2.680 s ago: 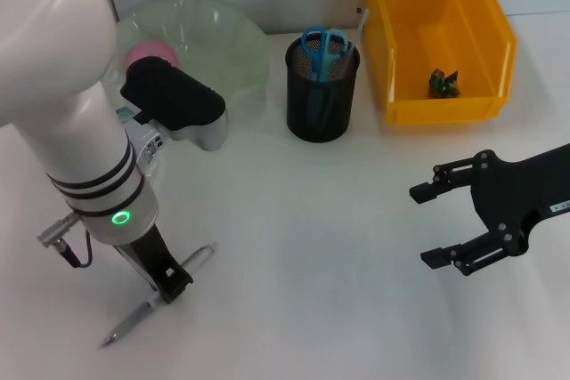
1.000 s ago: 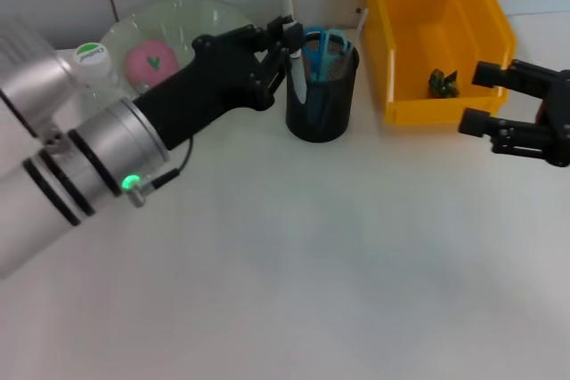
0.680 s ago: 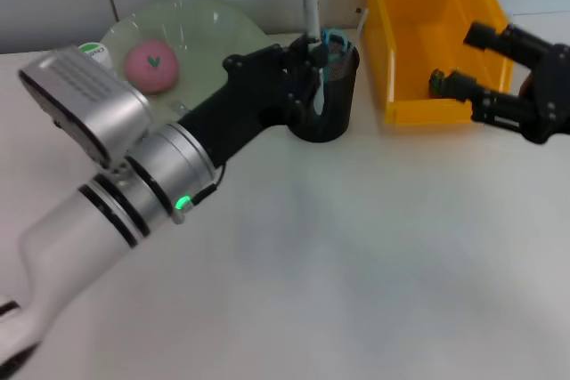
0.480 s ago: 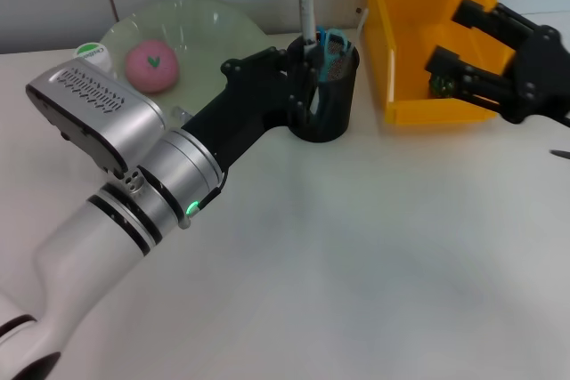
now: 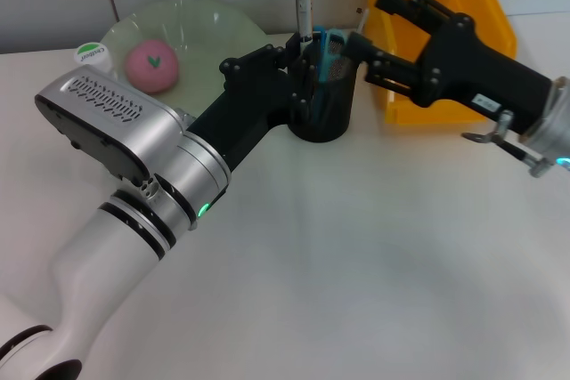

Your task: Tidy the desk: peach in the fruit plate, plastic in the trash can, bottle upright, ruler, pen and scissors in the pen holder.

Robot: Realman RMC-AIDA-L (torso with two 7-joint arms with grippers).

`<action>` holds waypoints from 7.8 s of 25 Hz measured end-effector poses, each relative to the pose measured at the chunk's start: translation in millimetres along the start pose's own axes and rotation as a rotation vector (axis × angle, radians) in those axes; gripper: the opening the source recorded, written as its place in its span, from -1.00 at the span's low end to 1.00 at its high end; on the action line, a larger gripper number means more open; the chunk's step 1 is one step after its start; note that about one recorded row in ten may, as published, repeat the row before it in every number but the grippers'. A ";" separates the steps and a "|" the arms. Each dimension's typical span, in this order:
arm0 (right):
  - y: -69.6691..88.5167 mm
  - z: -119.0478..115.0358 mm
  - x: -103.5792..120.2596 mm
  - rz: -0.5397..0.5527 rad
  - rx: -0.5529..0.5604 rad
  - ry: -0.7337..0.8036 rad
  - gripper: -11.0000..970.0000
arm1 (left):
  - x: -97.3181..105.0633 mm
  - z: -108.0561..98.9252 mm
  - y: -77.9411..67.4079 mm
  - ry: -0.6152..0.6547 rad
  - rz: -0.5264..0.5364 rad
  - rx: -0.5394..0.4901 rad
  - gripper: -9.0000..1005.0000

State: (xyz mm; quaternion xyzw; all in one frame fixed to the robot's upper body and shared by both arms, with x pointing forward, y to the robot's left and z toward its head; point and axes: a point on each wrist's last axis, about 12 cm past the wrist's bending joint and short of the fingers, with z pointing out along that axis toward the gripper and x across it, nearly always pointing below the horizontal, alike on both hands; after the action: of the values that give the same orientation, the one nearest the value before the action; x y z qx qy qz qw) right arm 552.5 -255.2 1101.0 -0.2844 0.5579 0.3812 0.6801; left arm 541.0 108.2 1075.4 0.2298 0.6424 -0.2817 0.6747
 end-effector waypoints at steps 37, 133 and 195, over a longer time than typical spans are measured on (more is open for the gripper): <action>5.1 56.3 18.9 -0.048 0.060 0.016 0.54 | -1.1 6.4 -1.3 0.015 0.026 0.009 -0.71; -18.1 60.4 10.6 -0.137 0.207 0.006 -0.72 | 22.8 -96.4 24.8 0.113 -0.107 0.216 0.60; -18.0 72.0 37.8 0.036 0.345 0.127 0.57 | 31.1 -145.7 53.4 0.154 -0.232 0.218 0.59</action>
State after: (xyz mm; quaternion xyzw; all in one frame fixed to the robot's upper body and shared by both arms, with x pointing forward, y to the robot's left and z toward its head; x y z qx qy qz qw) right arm 609.9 -198.9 1078.9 -0.1772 0.6619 0.2734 0.6751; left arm 470.2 242.7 1031.6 0.2466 0.6799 -0.4073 0.5577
